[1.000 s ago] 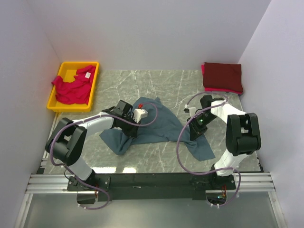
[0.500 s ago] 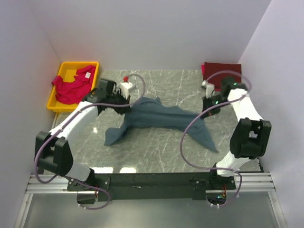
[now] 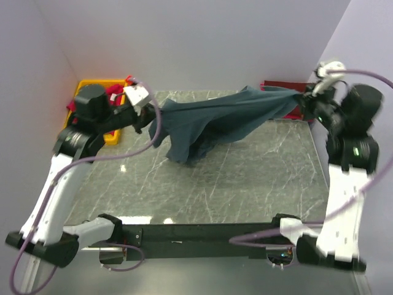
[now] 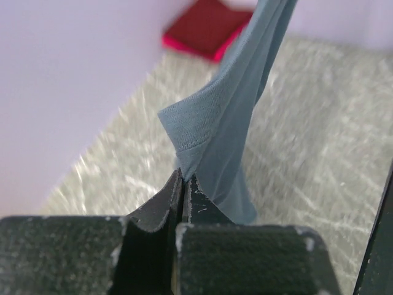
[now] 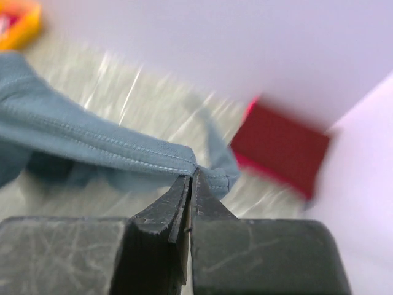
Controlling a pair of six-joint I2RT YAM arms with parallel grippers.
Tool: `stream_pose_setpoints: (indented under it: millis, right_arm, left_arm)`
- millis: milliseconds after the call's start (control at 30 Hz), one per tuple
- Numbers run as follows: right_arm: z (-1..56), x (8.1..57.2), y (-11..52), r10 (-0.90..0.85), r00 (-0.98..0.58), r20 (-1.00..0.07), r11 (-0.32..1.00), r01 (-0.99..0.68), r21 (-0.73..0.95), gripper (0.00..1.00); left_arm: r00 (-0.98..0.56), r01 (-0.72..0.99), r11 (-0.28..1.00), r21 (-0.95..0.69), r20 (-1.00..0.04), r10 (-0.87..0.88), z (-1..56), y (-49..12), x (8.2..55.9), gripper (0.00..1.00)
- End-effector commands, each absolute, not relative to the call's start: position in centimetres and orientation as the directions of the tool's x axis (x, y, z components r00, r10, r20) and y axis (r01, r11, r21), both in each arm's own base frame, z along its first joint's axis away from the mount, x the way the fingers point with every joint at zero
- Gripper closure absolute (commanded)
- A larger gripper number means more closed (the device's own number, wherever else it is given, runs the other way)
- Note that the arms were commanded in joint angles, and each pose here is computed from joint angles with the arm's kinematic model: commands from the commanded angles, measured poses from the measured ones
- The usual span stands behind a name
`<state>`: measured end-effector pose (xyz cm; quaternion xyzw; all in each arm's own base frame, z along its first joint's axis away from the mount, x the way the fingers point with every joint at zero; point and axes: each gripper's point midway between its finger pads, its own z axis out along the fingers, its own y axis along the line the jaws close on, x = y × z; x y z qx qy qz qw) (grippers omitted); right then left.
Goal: Fold and stack the t-shirts
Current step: Flatten the tshirt out
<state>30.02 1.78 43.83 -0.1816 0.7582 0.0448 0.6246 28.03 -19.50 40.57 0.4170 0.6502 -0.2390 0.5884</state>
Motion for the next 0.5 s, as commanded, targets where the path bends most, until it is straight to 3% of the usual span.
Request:
stream_pose_setpoints:
  millis: [0, 233, 300, 467]
  right_arm:
    - [53.9, 26.3, -2.2, -0.207, 0.161, -0.965, 0.978, 0.009, -0.209, 1.0]
    - [64.7, 18.9, -4.8, -0.265, 0.458, -0.848, 0.947, 0.29, -0.139, 1.0]
    - [66.2, 18.9, -4.8, -0.276, 0.483, -0.831, 0.945, 0.296, -0.141, 1.0]
    - [67.0, 25.5, -3.2, -0.249, 0.462, -0.851, 0.968, 0.145, -0.205, 1.0]
  left_arm:
    - [0.21, 0.806, 0.523, 0.277, -0.96, 0.184, 46.5, -18.5, 23.8, 0.99]
    - [0.334, 0.83, 0.484, 0.278, -0.942, -0.03, 54.1, -18.5, 17.8, 0.99]
    - [0.341, 0.838, 0.477, 0.265, -0.937, -0.079, 56.1, -18.6, 17.1, 1.0]
    - [0.125, 0.864, 0.5, 0.048, -0.985, -0.123, 54.6, -19.5, 20.2, 0.99]
